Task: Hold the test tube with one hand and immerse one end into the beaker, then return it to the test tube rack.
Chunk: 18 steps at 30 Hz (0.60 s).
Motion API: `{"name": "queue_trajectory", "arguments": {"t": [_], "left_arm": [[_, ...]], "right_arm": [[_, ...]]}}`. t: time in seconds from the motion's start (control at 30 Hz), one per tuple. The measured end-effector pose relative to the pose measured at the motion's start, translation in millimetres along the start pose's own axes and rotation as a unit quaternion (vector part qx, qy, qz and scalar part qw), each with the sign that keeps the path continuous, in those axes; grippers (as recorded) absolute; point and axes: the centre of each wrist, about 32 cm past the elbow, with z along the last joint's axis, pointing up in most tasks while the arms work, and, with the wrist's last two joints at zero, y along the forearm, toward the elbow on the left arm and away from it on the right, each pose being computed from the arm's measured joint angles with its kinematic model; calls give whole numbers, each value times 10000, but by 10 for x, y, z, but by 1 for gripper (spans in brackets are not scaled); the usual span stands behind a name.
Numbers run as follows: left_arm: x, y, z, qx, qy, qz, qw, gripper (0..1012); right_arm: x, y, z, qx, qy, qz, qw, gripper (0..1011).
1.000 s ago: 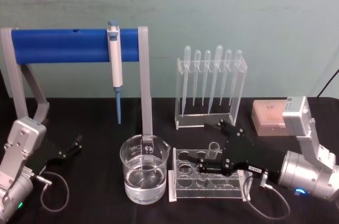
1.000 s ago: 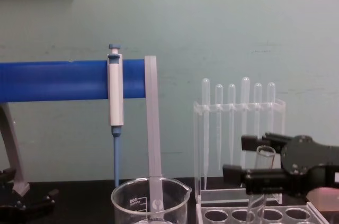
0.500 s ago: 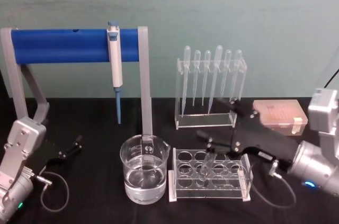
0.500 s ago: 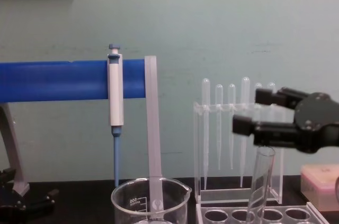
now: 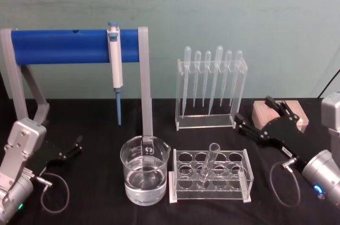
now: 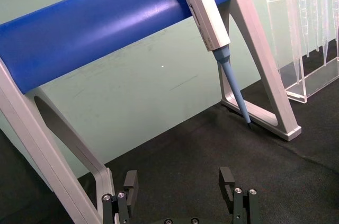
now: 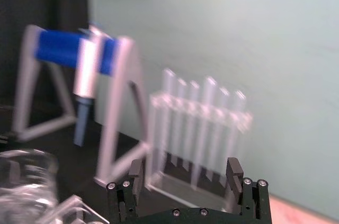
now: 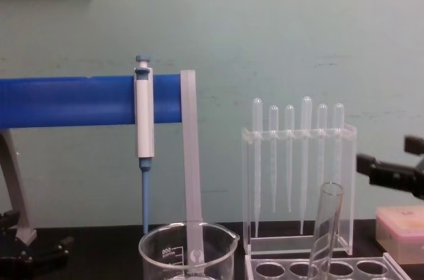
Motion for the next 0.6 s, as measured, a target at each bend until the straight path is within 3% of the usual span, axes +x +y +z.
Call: {"name": "queue_trajectory", "arguments": {"t": [0.2,0.4,0.6], "left_arm": [[0,0,0,0,0,0,10000,1000],[0,0,0,1,0,0,10000,1000],[0,0,0,0,0,0,10000,1000]], "right_arm": [[-88,36,-114,-580,116,-628,9963,1002],[-126,92,-176,-765,163,-789,9938,1002],[-122,103,-196,-770,185,-787,9937,1002]]}}
